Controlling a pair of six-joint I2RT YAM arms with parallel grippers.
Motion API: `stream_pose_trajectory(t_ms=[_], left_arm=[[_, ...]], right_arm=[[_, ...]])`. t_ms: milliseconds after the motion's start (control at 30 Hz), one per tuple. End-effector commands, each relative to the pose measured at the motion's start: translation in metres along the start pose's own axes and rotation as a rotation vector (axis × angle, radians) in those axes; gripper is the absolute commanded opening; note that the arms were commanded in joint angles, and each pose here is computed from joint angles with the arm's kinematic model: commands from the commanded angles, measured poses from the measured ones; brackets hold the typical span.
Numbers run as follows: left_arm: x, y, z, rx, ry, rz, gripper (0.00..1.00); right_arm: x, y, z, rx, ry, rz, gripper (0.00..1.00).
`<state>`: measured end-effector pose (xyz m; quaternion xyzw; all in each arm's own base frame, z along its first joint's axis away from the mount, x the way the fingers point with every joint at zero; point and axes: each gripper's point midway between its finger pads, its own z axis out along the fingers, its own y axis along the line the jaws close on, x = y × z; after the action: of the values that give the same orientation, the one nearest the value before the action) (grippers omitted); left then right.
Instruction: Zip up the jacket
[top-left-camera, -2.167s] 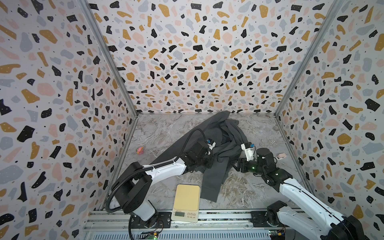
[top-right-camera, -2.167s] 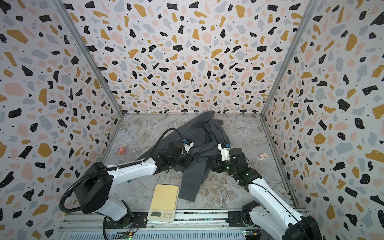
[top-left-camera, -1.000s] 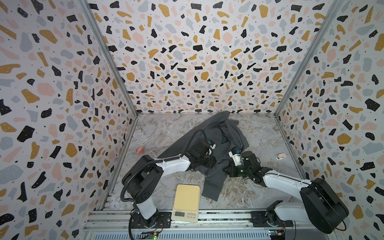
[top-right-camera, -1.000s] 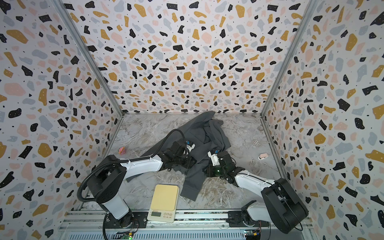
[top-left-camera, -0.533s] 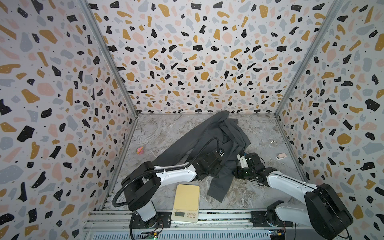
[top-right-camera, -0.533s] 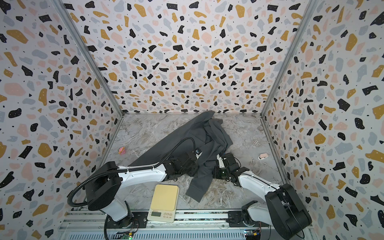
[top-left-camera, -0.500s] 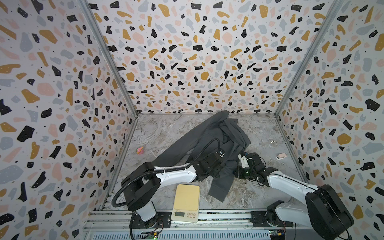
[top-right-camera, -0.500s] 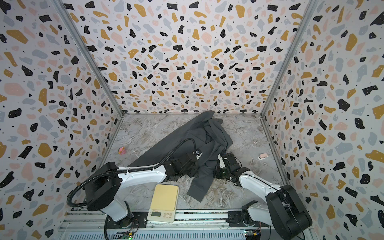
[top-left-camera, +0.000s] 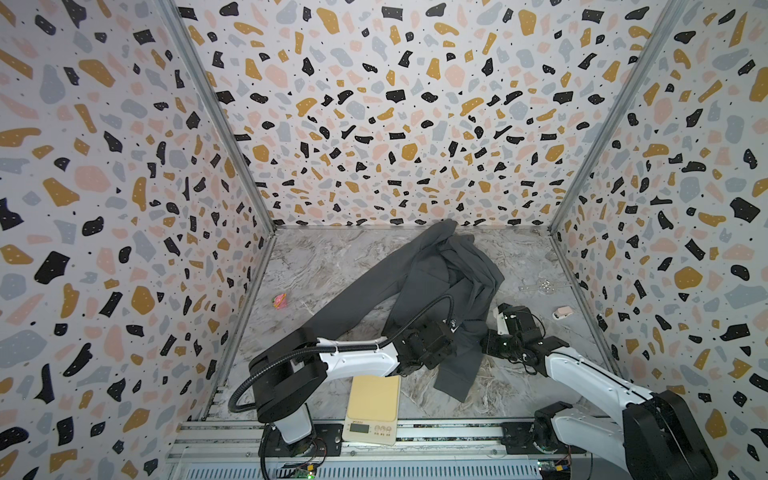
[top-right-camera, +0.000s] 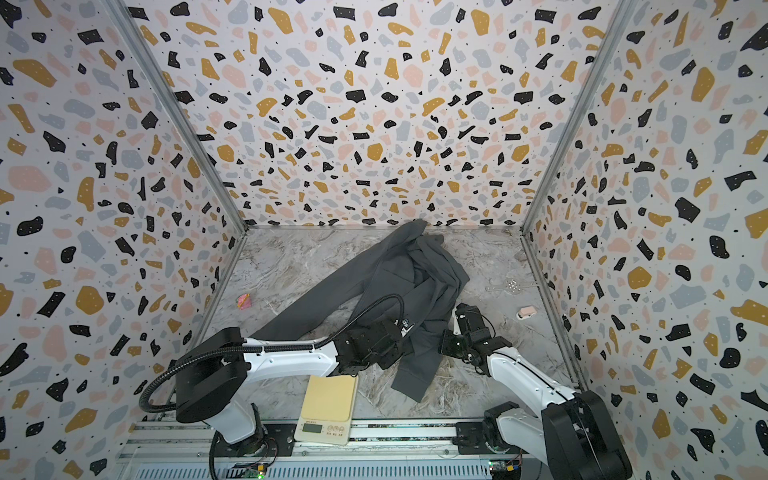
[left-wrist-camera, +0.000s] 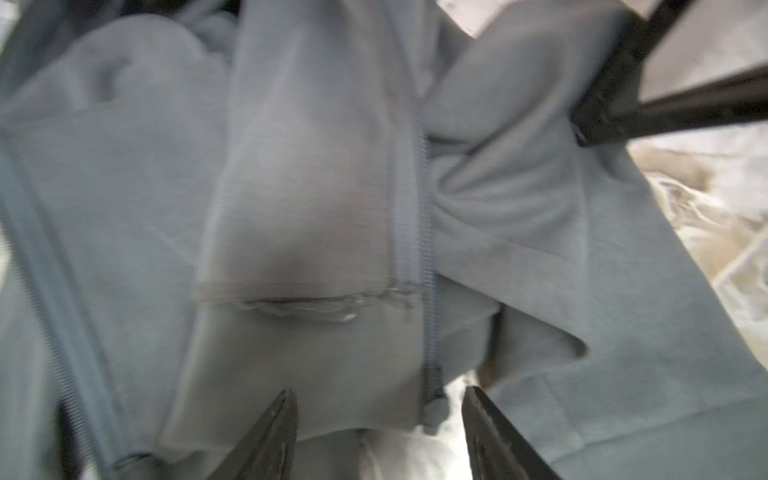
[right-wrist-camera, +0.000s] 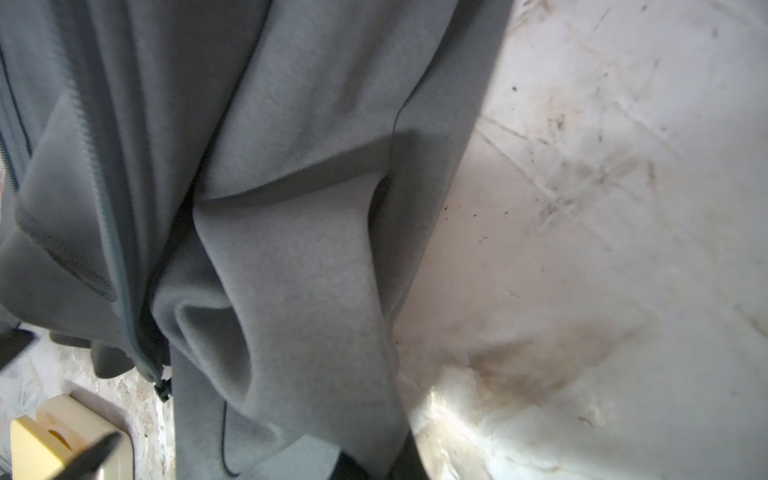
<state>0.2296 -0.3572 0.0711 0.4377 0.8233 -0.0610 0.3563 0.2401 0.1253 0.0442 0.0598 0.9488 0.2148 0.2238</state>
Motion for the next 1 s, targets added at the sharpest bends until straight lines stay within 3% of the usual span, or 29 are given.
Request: stream_pose_trajectory(t_ms=[0, 133, 267, 533, 767, 967], left_arm=[[-0.009, -0.021, 0.005, 0.066, -0.019, 0.024, 0.65], [-0.01, -0.021, 0.015, 0.009, -0.003, 0.013, 0.65], [-0.02, -0.012, 0.021, -0.063, -0.032, -0.097, 0.6], [-0.028, 0.004, 0.025, -0.143, -0.085, -0.212, 0.35], [-0.03, 0.011, 0.03, 0.011, -0.112, -0.334, 0.03], [-0.036, 0.012, 0.02, 0.229, -0.153, -0.403, 0.0]], right_arm=[[0.006, -0.01, -0.003, 0.038, 0.009, -0.001, 0.0], [0.006, -0.01, -0.003, 0.035, 0.011, -0.004, 0.0], [0.007, -0.008, -0.001, 0.022, 0.014, -0.01, 0.0], [0.009, -0.008, -0.002, 0.016, 0.018, -0.021, 0.0], [0.009, -0.014, -0.004, 0.03, 0.009, -0.017, 0.0], [0.004, -0.02, -0.008, 0.019, -0.008, 0.001, 0.0]])
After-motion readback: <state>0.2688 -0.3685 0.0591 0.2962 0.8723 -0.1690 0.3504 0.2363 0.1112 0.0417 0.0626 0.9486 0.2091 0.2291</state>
